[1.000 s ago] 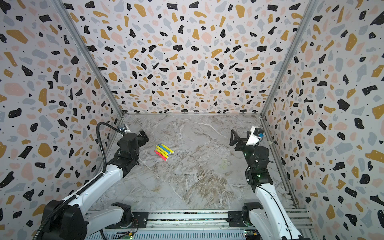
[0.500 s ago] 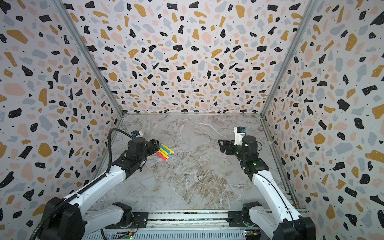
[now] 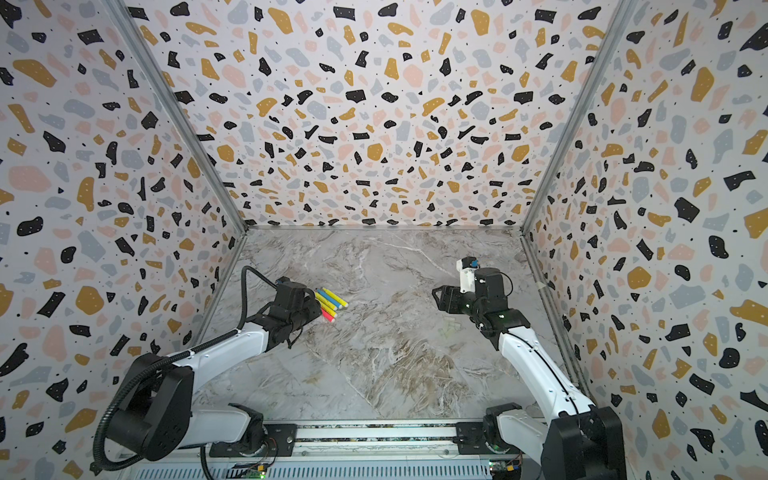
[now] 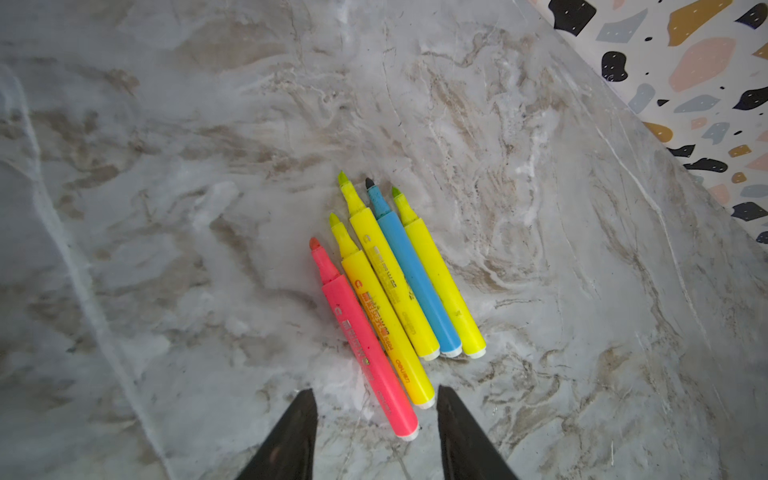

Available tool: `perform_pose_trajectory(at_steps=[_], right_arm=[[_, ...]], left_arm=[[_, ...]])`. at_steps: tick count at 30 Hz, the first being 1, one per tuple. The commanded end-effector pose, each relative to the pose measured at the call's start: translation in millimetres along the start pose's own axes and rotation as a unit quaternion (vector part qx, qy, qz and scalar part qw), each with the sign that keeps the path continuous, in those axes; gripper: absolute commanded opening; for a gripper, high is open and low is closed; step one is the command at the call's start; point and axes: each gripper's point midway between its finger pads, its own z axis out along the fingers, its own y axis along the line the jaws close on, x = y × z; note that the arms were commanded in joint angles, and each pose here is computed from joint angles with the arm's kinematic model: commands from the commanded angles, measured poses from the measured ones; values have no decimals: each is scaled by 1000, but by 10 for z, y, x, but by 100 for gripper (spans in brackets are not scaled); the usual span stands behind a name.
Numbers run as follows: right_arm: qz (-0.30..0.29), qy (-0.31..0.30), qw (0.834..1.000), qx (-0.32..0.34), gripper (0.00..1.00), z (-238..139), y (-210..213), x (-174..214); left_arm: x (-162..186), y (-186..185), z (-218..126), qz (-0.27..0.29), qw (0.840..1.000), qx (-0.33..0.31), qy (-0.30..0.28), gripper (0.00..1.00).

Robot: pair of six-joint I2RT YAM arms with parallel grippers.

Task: Insert the pens into the pen caps
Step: 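Reach the left gripper down to the pink highlighter while the right arm rises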

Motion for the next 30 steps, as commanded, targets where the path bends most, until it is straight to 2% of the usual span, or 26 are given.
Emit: perform_pose_trajectory(at_steps=[1, 30], right_arm=[[-9, -4, 1000, 4, 73, -24, 64, -110], [0, -16, 1000, 22, 73, -47, -13, -40]], left_arm=[[36, -22, 88, -2, 1000, -6, 2, 45], [111, -64, 367, 12, 999, -35, 16, 38]])
